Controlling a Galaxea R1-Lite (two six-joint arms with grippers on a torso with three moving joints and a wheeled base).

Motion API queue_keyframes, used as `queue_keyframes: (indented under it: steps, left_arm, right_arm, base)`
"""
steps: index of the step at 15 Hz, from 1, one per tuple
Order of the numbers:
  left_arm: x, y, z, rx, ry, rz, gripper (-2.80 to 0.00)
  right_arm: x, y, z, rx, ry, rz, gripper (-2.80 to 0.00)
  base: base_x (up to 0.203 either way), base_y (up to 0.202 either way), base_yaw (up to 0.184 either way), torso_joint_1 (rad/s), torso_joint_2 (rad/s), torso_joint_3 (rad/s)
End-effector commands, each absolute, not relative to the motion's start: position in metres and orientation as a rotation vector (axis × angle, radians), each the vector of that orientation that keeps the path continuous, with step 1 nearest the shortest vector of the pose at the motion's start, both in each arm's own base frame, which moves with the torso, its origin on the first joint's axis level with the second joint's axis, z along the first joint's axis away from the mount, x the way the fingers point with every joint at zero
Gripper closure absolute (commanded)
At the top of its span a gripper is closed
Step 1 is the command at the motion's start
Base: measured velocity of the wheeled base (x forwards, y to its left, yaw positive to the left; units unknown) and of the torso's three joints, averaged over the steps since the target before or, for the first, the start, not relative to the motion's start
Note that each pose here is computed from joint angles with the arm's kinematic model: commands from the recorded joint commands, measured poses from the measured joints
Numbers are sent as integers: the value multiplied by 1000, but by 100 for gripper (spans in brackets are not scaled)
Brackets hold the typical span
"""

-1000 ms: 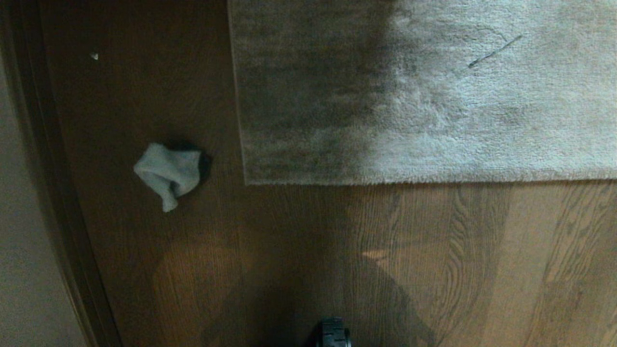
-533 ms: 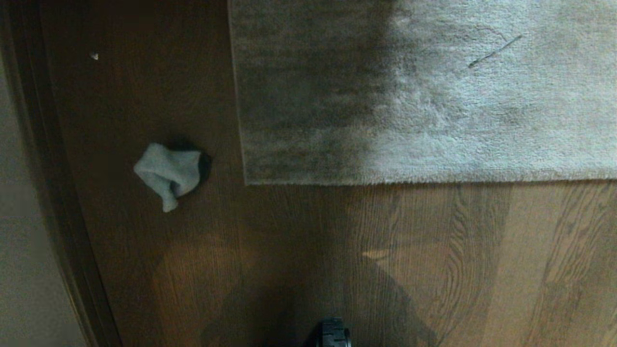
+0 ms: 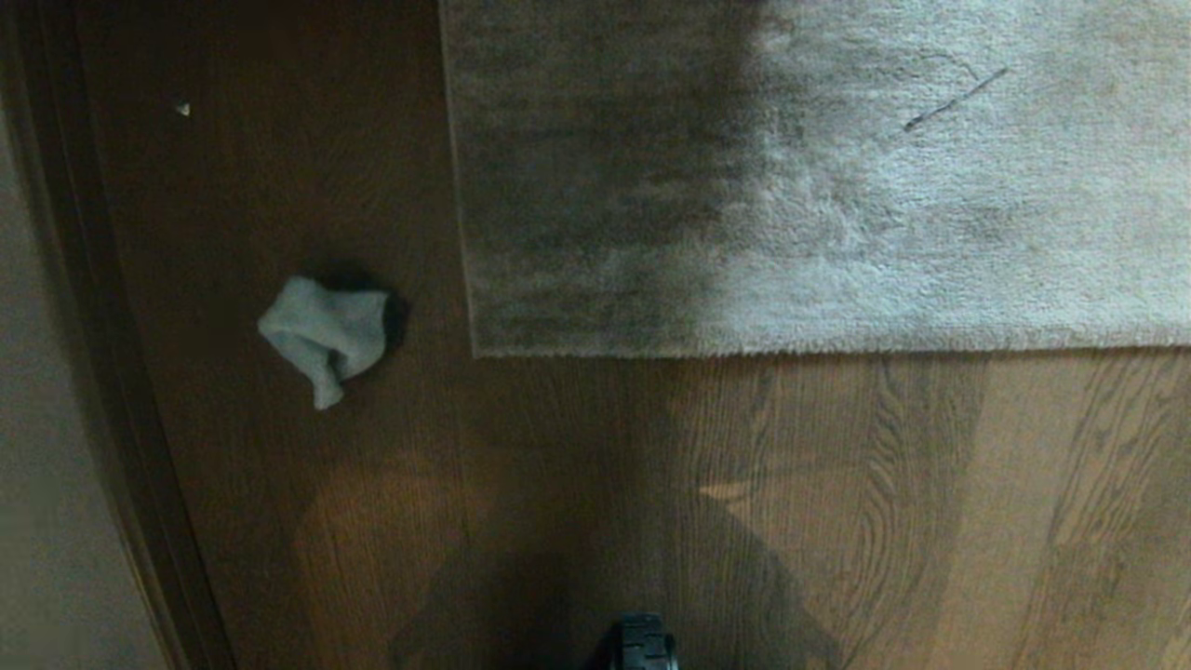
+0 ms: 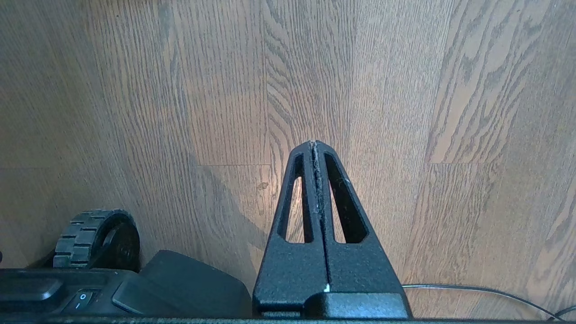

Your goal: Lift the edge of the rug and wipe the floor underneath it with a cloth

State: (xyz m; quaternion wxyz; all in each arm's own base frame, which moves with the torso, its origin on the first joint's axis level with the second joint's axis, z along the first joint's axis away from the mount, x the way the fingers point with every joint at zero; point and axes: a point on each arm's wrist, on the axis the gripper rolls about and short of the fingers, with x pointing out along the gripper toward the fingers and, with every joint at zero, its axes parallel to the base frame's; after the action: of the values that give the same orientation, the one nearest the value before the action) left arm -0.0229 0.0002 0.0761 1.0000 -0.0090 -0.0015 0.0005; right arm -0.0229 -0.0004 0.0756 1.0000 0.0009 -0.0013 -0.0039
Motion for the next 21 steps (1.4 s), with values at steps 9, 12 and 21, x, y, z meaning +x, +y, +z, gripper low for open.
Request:
queue_keyframes:
  steps: [9, 12, 21]
  left_arm:
    - [-23, 0, 76, -20, -3, 2, 0]
    - [-23, 0, 76, -20, -3, 3, 0]
    - [-23, 0, 76, -20, -3, 2, 0]
  right_arm:
    - [-23, 0, 76, 2, -2, -8, 0]
    - [-23, 0, 76, 2, -2, -8, 0]
    - [-23, 0, 76, 2, -2, -8, 0]
  base:
    - [0, 0, 0, 0, 0, 0]
    - [0, 0, 0, 0, 0, 0]
    - [0, 0, 0, -1, -1, 27]
